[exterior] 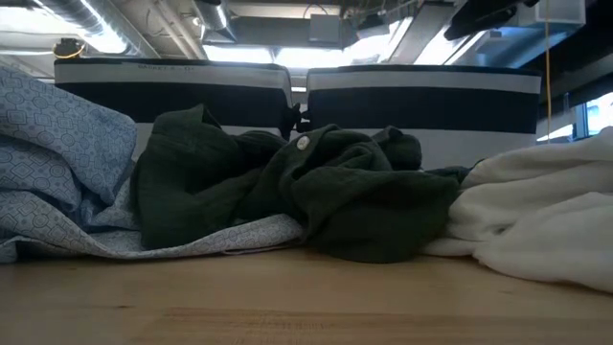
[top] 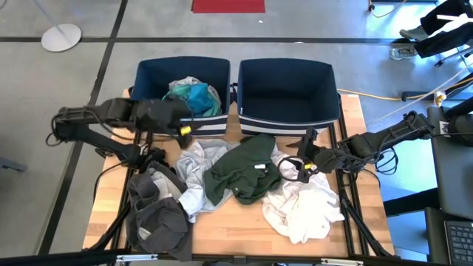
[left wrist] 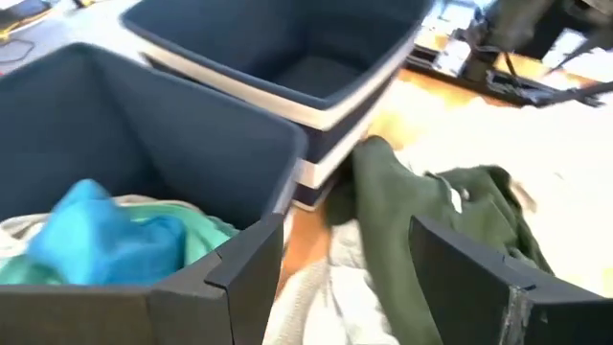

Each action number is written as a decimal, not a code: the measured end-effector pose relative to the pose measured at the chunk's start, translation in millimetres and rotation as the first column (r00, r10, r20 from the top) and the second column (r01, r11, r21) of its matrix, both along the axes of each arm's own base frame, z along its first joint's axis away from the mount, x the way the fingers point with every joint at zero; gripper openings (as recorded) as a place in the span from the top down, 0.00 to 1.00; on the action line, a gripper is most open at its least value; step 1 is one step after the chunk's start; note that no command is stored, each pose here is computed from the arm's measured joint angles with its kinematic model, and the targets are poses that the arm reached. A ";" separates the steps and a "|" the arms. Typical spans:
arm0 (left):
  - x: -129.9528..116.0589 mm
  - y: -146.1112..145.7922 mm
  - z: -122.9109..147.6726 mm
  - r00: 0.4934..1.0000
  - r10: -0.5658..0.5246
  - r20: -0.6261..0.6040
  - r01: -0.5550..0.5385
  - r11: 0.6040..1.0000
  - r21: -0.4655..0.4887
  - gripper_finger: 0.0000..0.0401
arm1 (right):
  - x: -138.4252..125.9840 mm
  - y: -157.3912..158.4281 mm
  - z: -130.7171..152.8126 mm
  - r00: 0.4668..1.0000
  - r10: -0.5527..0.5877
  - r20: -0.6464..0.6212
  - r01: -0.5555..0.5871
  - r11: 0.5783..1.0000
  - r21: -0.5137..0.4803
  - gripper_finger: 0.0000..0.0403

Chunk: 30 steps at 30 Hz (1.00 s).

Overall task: Sort clothes
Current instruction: Put the green long sleeve polo shirt into the left laundry bin

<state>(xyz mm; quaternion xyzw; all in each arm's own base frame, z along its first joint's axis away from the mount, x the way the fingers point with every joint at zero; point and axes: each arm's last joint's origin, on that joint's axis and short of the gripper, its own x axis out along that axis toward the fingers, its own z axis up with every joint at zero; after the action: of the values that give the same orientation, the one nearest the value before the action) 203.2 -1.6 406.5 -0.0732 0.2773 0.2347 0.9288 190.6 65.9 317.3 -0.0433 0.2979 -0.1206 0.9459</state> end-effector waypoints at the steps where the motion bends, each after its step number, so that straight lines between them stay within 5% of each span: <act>1: 4.0 -6.6 -2.4 1.000 -0.011 -0.007 0.011 1.000 0.003 0.46 | -0.1 0.1 -0.1 1.000 -0.003 0.001 0.003 1.000 0.004 0.47; 13: 42.7 -77.1 -40.1 0.987 -0.096 -0.128 0.108 0.990 0.094 0.46 | 4.4 2.0 -25.4 1.000 -0.009 0.013 0.009 1.000 0.018 0.47; 30: 111.9 -133.0 -120.8 0.942 -0.162 -0.292 0.231 0.948 0.218 0.46 | 36.3 17.1 -98.8 0.997 0.023 0.071 -0.028 0.997 0.072 0.47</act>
<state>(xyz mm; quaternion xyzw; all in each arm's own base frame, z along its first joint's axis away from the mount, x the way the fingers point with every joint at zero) 315.1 -134.6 285.7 0.1049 0.3758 0.1809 0.9028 226.9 83.0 218.4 -0.0084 0.2683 -0.0989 0.9582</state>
